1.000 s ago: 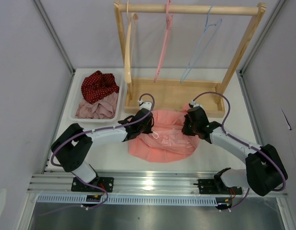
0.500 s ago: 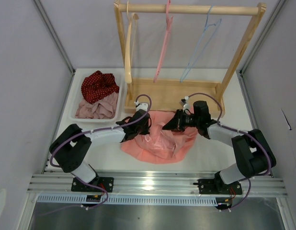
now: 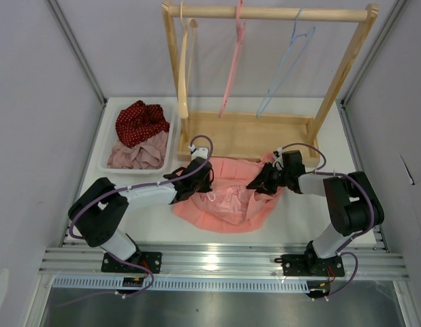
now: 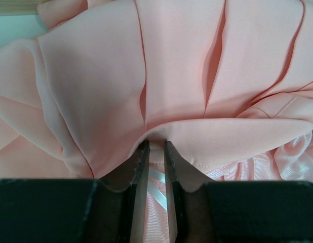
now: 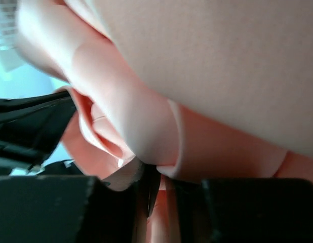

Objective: Place the skirt on the hanger

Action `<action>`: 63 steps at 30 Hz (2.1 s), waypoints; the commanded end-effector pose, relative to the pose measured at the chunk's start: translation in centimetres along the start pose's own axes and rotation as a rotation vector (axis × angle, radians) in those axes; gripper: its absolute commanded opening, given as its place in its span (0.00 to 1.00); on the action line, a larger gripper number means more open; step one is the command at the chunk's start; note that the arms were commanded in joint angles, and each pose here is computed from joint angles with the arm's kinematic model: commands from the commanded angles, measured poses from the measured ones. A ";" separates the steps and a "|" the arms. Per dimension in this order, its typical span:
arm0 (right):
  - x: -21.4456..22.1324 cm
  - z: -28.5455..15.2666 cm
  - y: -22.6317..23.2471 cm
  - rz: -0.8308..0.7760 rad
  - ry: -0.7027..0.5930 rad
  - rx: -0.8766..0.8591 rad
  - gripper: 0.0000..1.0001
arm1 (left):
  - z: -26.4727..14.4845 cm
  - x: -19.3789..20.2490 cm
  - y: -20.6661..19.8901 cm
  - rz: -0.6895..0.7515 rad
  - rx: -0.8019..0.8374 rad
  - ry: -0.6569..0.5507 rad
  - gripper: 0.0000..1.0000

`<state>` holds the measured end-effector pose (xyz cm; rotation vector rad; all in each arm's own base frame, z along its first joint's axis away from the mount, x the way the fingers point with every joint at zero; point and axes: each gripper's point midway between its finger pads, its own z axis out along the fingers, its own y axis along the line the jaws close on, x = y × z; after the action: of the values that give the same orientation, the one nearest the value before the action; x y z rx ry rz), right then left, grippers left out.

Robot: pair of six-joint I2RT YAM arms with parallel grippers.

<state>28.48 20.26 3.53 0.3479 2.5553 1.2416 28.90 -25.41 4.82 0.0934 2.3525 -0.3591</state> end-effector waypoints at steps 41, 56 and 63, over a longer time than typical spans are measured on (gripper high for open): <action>-1.6 1.2 -0.1 -0.259 -0.044 0.346 0.27 | -27.9 -28.3 -24.3 0.303 0.619 -0.862 0.62; -0.8 1.8 -0.5 -0.260 -0.009 0.331 0.26 | -17.1 -39.3 -28.4 0.278 0.409 -1.022 0.74; -0.5 2.3 -0.7 -0.265 0.011 0.319 0.25 | -15.5 -39.0 -28.2 0.322 0.416 -1.009 0.73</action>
<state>29.76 21.65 3.14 0.0948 2.6671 0.7958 43.03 -47.37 44.45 0.4022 1.3303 -0.5362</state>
